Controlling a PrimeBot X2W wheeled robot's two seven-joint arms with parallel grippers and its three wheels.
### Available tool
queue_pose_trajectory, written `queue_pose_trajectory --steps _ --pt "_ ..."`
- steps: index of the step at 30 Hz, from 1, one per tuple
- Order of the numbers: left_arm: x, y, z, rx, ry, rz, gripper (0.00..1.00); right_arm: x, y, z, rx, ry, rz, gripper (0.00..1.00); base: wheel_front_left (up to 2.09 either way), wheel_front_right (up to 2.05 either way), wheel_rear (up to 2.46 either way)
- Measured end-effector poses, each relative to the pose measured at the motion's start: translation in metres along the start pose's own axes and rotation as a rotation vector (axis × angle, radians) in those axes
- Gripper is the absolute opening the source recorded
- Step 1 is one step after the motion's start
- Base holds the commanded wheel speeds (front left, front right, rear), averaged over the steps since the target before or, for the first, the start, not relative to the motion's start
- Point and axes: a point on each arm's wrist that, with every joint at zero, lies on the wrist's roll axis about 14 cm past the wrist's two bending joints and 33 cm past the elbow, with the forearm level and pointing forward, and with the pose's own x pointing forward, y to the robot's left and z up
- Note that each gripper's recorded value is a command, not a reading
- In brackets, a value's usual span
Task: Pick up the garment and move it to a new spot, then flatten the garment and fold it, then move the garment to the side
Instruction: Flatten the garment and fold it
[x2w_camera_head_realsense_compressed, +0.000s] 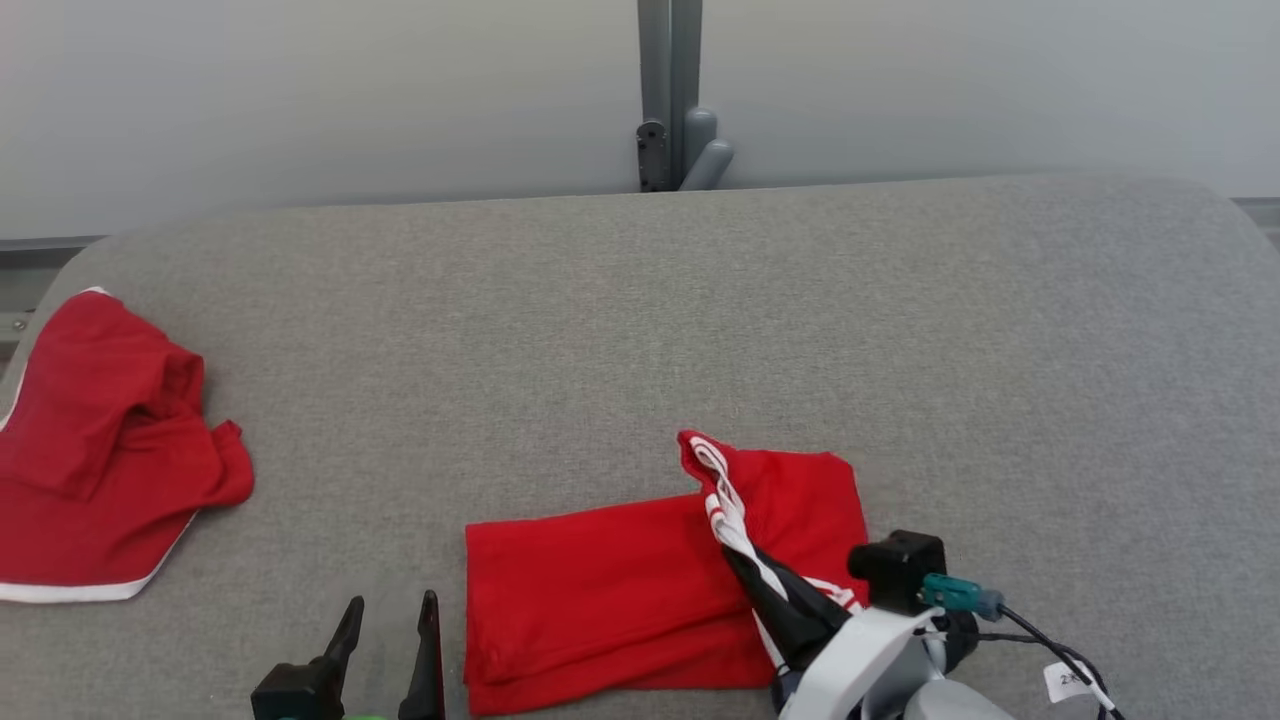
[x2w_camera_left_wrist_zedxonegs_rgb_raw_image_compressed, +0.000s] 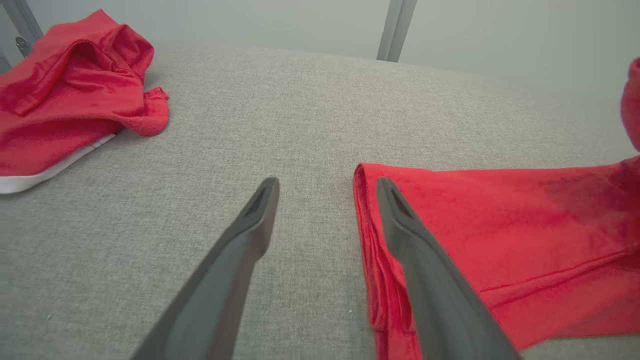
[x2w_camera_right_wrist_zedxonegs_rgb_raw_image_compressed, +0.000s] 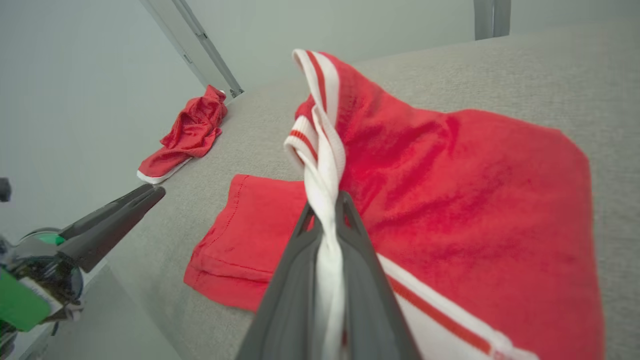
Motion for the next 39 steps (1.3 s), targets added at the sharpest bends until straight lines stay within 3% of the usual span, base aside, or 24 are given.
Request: queue_pose_trajectory --steps 7,15,16,17,24,29,39 --pt "-0.017 0.017 -0.002 -0.013 -0.006 0.063 1.00 0.031 0.067 -0.010 0.019 0.047 0.196 0.00 0.00 0.00 0.00" --pt "-0.044 0.047 -0.003 -0.032 -0.021 0.172 1.00 0.060 0.085 -0.029 -0.026 0.118 0.258 0.00 0.00 0.00 0.00" --pt "-0.047 0.049 -0.003 -0.035 -0.023 0.184 1.00 0.063 0.085 -0.031 -0.030 0.126 0.257 0.40 0.00 0.00 0.00" --pt "-0.051 0.052 -0.004 -0.038 -0.023 0.196 1.00 0.066 0.085 -0.033 -0.035 0.135 0.258 1.00 0.00 0.00 0.00" --pt "-0.064 0.069 -0.007 -0.054 -0.025 0.263 1.00 0.083 0.102 -0.012 0.042 0.078 0.292 1.00 0.00 0.00 0.00" --pt "-0.058 0.068 -0.002 -0.053 -0.038 0.258 1.00 0.084 0.064 0.019 0.052 -0.026 0.181 1.00 0.00 0.00 0.00" --pt "-0.042 0.053 0.006 -0.039 -0.052 0.192 1.00 0.035 -0.019 0.009 0.047 -0.042 -0.061 1.00 0.00 0.00 0.00"
